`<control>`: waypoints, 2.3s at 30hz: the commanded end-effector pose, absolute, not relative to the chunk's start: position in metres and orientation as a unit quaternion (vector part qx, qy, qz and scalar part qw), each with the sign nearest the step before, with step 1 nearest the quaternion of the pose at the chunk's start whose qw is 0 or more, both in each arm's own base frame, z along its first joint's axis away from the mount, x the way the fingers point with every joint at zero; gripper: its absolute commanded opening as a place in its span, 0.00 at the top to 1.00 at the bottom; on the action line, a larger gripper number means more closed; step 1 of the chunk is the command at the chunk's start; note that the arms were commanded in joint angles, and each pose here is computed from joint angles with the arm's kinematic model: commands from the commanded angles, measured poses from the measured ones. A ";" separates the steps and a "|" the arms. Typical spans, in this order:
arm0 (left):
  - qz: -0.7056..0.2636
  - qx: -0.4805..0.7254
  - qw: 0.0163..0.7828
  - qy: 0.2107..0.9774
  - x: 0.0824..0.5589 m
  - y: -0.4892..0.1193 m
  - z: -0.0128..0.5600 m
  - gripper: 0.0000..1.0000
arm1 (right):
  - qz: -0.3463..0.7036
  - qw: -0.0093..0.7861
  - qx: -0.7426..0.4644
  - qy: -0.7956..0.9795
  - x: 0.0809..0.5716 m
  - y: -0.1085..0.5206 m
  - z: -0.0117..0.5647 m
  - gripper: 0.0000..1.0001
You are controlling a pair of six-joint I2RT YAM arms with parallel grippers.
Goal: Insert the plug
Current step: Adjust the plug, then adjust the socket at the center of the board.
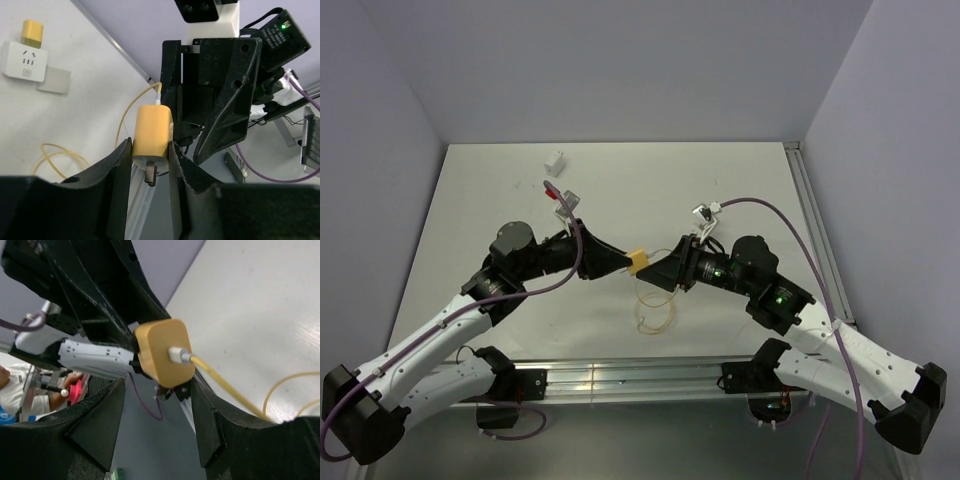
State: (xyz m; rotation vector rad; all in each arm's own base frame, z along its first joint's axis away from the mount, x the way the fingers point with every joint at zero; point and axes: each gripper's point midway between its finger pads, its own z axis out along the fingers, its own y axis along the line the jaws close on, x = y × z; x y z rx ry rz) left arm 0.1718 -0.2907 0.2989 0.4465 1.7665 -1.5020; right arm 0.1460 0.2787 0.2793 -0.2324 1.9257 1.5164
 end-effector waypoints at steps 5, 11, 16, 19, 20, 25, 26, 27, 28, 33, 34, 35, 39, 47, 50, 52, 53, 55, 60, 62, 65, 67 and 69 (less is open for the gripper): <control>-0.637 0.202 0.387 0.636 0.154 -0.294 0.334 1.00 | 0.611 0.402 -0.061 0.679 0.158 0.275 0.319 0.37; -0.652 0.216 0.374 0.623 0.145 -0.294 0.336 1.00 | 0.625 0.405 -0.078 0.663 0.151 0.276 0.323 0.43; -0.659 0.224 0.370 0.615 0.139 -0.293 0.337 1.00 | 0.641 0.403 -0.090 0.647 0.146 0.278 0.328 0.46; -0.664 0.229 0.365 0.611 0.136 -0.293 0.338 1.00 | 0.642 0.399 -0.092 0.648 0.147 0.281 0.326 0.48; -0.665 0.230 0.363 0.611 0.135 -0.293 0.337 1.00 | 0.645 0.398 -0.092 0.646 0.146 0.281 0.327 0.49; -0.667 0.233 0.361 0.609 0.134 -0.293 0.337 1.00 | 0.654 0.391 -0.101 0.640 0.143 0.284 0.329 0.56; -0.666 0.234 0.362 0.609 0.134 -0.293 0.337 1.00 | 0.655 0.387 -0.107 0.640 0.141 0.285 0.329 0.56; -0.666 0.233 0.360 0.610 0.134 -0.293 0.336 1.00 | 0.658 0.386 -0.112 0.637 0.140 0.286 0.331 0.58; -0.666 0.234 0.360 0.610 0.134 -0.293 0.336 1.00 | 0.659 0.380 -0.118 0.638 0.138 0.288 0.330 0.64; -0.638 0.210 0.375 0.639 0.151 -0.294 0.332 0.78 | 0.636 0.383 -0.115 0.660 0.142 0.285 0.323 1.00; -0.626 0.200 0.381 0.650 0.156 -0.293 0.330 0.69 | 0.623 0.394 -0.105 0.668 0.147 0.282 0.321 1.00; -0.607 0.190 0.384 0.669 0.161 -0.291 0.325 0.62 | 0.599 0.389 -0.092 0.694 0.150 0.277 0.308 1.00; -0.518 0.109 0.419 0.738 0.202 -0.276 0.307 0.31 | 0.505 0.433 -0.036 0.746 0.165 0.238 0.296 1.00; -0.442 0.054 0.427 0.787 0.259 -0.291 0.276 0.20 | 0.361 0.487 0.097 0.789 0.160 0.139 0.289 1.00; -0.402 0.053 0.428 0.808 0.276 -0.314 0.260 0.20 | 0.285 0.512 0.170 0.792 0.165 0.095 0.284 1.00; -0.390 0.061 0.433 0.810 0.284 -0.332 0.249 0.21 | 0.257 0.517 0.189 0.794 0.165 0.081 0.282 1.00; -0.383 0.062 0.438 0.811 0.283 -0.339 0.239 0.21 | 0.243 0.516 0.194 0.798 0.162 0.074 0.282 1.00; -0.384 0.061 0.465 0.795 0.292 -0.349 0.230 0.24 | 0.222 0.518 0.194 0.803 0.165 0.069 0.282 1.00; -0.400 0.110 0.538 0.734 0.301 -0.372 0.212 0.29 | 0.218 0.528 0.180 0.801 0.166 0.069 0.291 1.00; -0.398 0.132 0.541 0.729 0.302 -0.386 0.200 0.29 | 0.224 0.531 0.174 0.799 0.165 0.070 0.293 1.00; -0.395 0.171 0.550 0.716 0.306 -0.404 0.184 0.29 | 0.225 0.533 0.169 0.798 0.163 0.069 0.293 1.00; -0.389 0.201 0.544 0.716 0.312 -0.420 0.173 0.25 | 0.230 0.535 0.166 0.796 0.162 0.069 0.294 1.00; -0.379 0.230 0.537 0.718 0.315 -0.431 0.151 0.19 | 0.236 0.536 0.159 0.795 0.161 0.071 0.296 1.00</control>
